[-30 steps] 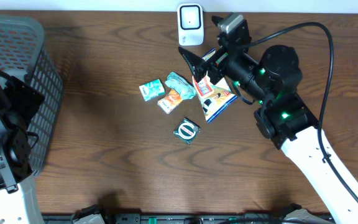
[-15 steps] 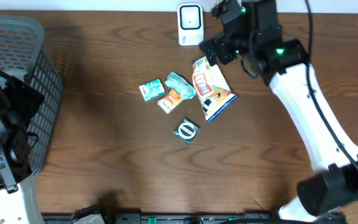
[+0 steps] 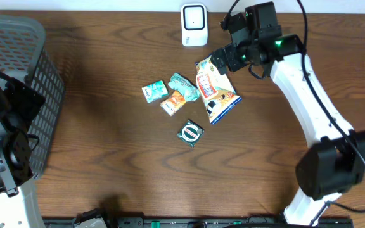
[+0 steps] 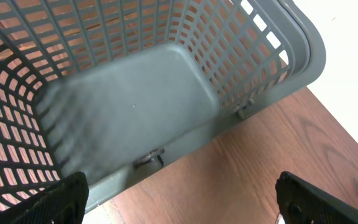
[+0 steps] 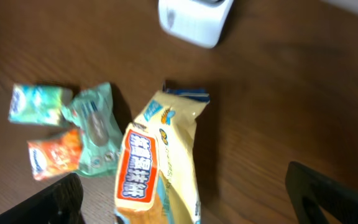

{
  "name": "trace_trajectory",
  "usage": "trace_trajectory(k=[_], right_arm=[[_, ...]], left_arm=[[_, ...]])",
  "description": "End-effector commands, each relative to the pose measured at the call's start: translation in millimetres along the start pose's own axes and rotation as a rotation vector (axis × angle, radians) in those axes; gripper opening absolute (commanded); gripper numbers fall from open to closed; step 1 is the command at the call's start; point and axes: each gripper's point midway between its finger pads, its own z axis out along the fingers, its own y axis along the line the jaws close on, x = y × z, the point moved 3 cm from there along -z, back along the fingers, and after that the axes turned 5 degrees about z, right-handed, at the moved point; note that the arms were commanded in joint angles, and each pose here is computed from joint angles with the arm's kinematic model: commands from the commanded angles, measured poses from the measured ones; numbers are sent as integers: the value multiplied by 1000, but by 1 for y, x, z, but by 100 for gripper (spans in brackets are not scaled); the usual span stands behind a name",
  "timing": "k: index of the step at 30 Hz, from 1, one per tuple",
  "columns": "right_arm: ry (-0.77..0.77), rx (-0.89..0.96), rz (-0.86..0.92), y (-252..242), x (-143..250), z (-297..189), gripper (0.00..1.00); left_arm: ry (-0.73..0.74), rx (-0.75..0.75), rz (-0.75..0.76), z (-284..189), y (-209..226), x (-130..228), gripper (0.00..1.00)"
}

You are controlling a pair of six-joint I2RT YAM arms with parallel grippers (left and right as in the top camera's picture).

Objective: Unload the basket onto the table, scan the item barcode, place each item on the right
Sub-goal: 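Reach the right gripper to the yellow snack bag and grasp it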

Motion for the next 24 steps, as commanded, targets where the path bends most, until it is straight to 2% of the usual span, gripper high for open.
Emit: trace_trajectory(k=[1,8,9,11,12,13,15,17,18,19,24], right_arm=[[108,-163,-30,3,31,48,99],[253,-240,28,3,71,95,99],[271,-243,33,3,75,98,96],[304,-247,43,4,84,103,86],[317,-249,47,4,87,104,66],[322,-250,49,4,88,104,58],[325,-258,52,6,88,103,49],[315,-280,54,9,85,99,31],[307,-284,53,10,83,97,12],[301,-283,55,11,81,95,1],[241,-132,89,-4,58,69,1]], left_arm=[[-1,-9,-10,0,2,0,95],[-1,-9,-10,0,2,0,95],[-1,-9,-10,0,2,0,95],[-1,-9,-10,0,2,0,95],[-1,-9,-10,0,2,0,95],[-1,-9,-10,0,2,0,95],[-1,-9,-10,0,2,0,95],[-1,-9,-10,0,2,0,95],[-1,-9,-10,0,2,0,95],[-1,-9,-10,0,2,0,95],[-1,-9,-10,0,2,0,95]])
